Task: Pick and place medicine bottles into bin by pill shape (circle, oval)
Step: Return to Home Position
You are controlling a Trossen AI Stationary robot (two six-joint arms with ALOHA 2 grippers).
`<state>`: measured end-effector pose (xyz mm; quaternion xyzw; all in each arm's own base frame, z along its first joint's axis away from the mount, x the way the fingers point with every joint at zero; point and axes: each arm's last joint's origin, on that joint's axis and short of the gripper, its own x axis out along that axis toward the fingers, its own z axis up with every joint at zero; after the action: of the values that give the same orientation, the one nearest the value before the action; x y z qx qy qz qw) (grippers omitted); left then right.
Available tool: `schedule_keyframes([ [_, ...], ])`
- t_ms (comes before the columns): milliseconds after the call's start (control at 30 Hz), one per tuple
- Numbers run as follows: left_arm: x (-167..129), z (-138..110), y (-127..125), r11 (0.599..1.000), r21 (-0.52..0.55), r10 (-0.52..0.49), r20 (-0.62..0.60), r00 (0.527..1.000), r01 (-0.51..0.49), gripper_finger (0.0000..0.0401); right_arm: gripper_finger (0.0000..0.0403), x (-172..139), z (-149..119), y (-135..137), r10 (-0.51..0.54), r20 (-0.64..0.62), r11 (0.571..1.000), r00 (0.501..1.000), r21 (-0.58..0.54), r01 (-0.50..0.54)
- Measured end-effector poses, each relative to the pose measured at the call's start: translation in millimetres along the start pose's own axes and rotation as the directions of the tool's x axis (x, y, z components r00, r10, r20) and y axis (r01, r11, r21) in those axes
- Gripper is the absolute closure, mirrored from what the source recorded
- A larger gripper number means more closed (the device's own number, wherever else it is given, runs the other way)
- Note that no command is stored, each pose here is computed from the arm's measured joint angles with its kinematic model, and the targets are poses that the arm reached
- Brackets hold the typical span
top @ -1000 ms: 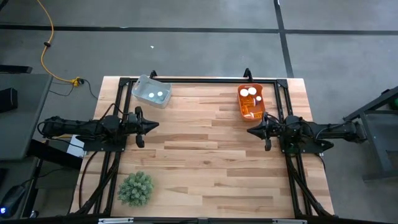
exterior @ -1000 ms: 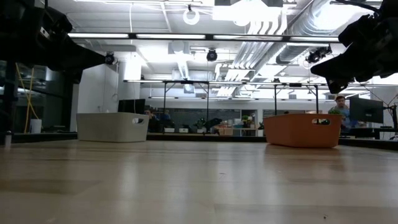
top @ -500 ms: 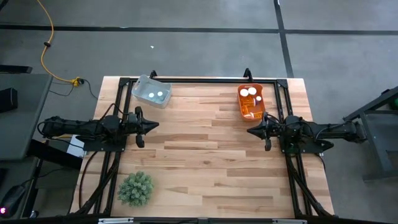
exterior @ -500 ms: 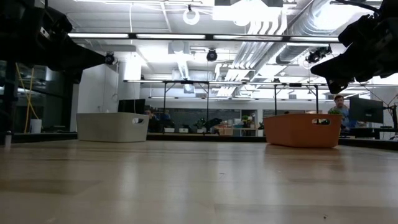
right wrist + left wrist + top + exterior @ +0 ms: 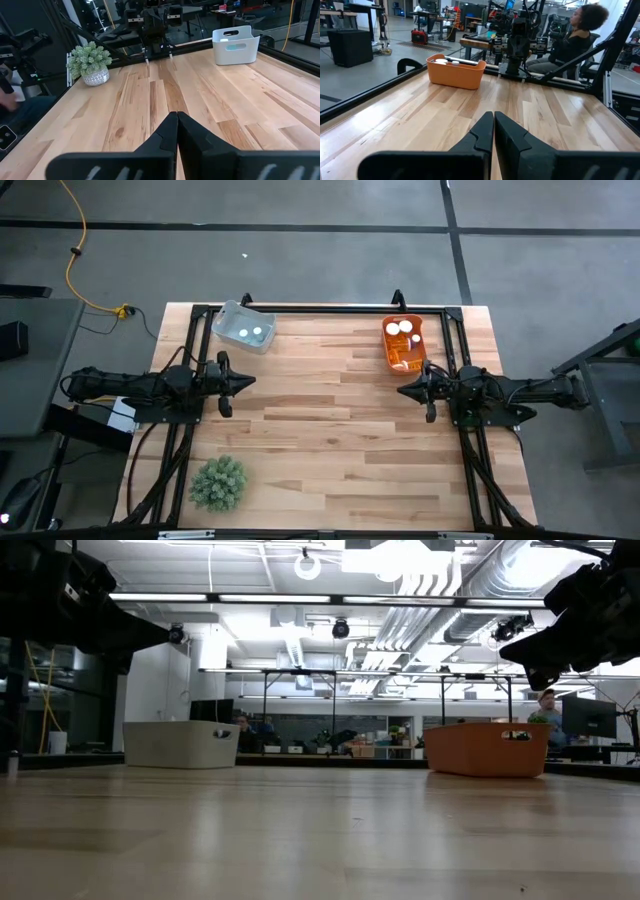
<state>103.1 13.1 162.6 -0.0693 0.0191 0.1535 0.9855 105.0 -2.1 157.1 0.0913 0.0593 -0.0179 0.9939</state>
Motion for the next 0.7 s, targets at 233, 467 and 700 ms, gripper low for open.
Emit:
schedule_keyframes([
  [233,0.0,0.0,0.0,1.000,0.000,0.000,0.000,1.000,0.000,0.0396,0.0402,0.0,0.1,0.1,0.001,0.000,1.000,1.000,0.000,-0.001],
  [467,0.0,0.0,0.0,1.000,0.000,0.000,0.000,1.000,0.000,0.0396,0.0402,0.0,0.1,0.0,0.000,0.000,1.000,1.000,0.000,0.000],
  [700,0.0,0.0,0.0,1.000,0.000,0.000,0.000,1.000,0.000,0.0396,0.0402,0.0,0.1,0.0,0.000,0.000,1.000,1.000,0.000,0.000],
])
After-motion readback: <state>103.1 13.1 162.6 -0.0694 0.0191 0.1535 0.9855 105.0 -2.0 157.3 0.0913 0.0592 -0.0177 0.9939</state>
